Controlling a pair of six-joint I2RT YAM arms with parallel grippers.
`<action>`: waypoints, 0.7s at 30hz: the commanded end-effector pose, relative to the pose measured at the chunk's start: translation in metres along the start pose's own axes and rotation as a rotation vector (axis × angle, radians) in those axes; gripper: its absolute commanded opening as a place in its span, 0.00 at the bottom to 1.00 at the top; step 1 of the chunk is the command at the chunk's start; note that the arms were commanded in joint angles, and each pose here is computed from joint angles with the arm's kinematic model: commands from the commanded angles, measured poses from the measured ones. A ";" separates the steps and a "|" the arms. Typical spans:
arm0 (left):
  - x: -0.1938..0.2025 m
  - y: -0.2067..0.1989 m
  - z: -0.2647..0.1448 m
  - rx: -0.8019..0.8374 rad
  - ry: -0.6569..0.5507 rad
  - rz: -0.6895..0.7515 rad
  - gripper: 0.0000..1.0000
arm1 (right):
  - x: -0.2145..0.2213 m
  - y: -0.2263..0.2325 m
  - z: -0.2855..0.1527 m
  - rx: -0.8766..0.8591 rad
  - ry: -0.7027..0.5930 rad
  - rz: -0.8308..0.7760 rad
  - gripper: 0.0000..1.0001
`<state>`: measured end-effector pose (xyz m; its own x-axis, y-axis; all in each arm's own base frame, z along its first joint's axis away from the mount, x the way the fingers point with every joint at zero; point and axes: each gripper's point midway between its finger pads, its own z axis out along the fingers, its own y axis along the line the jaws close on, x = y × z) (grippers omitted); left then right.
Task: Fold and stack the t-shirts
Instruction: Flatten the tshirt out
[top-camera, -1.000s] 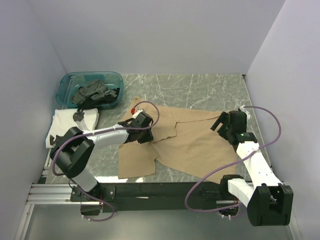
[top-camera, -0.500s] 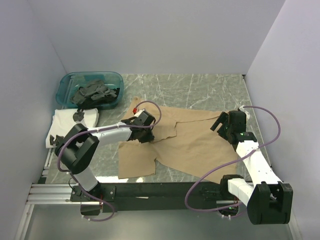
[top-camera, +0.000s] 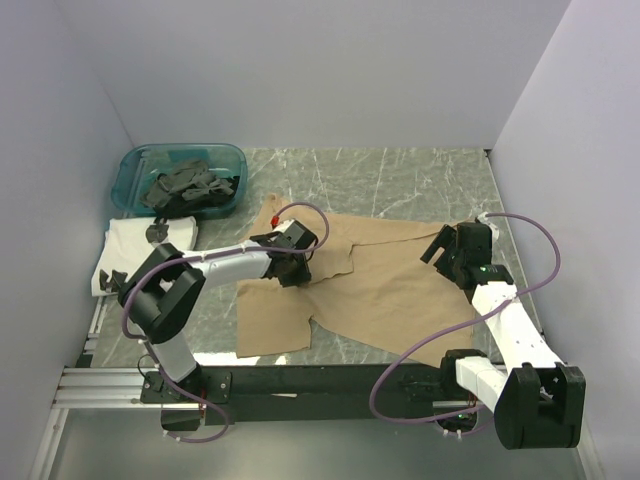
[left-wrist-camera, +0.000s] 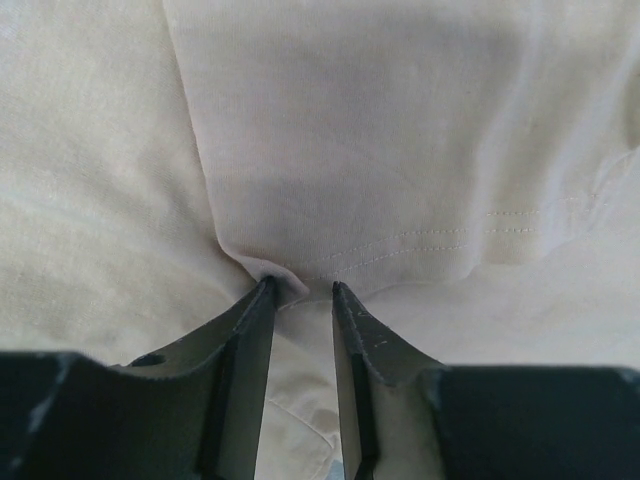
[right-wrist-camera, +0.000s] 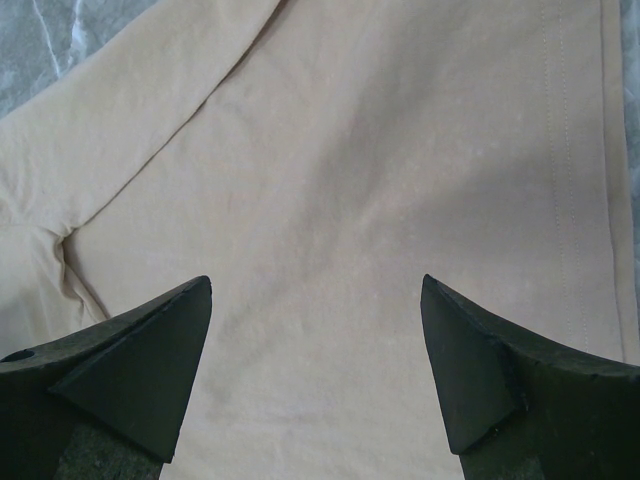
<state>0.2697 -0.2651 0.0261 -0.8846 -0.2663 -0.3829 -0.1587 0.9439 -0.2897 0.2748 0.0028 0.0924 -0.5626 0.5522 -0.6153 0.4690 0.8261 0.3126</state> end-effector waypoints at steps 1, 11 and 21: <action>-0.004 -0.005 -0.002 -0.012 -0.008 0.030 0.35 | -0.006 0.000 0.002 0.000 -0.029 -0.010 0.91; -0.001 0.008 -0.003 -0.094 -0.003 0.042 0.09 | -0.010 -0.003 -0.001 0.012 -0.056 0.000 0.91; -0.040 -0.022 -0.037 0.057 -0.177 0.018 0.01 | -0.010 -0.004 -0.002 0.016 -0.058 -0.002 0.91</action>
<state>0.2731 -0.2596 0.0400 -0.8663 -0.2465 -0.4346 -0.1496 0.9579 -0.2452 0.2744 -0.0010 0.0923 -0.5539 0.5510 -0.6242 0.4810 0.8237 0.3003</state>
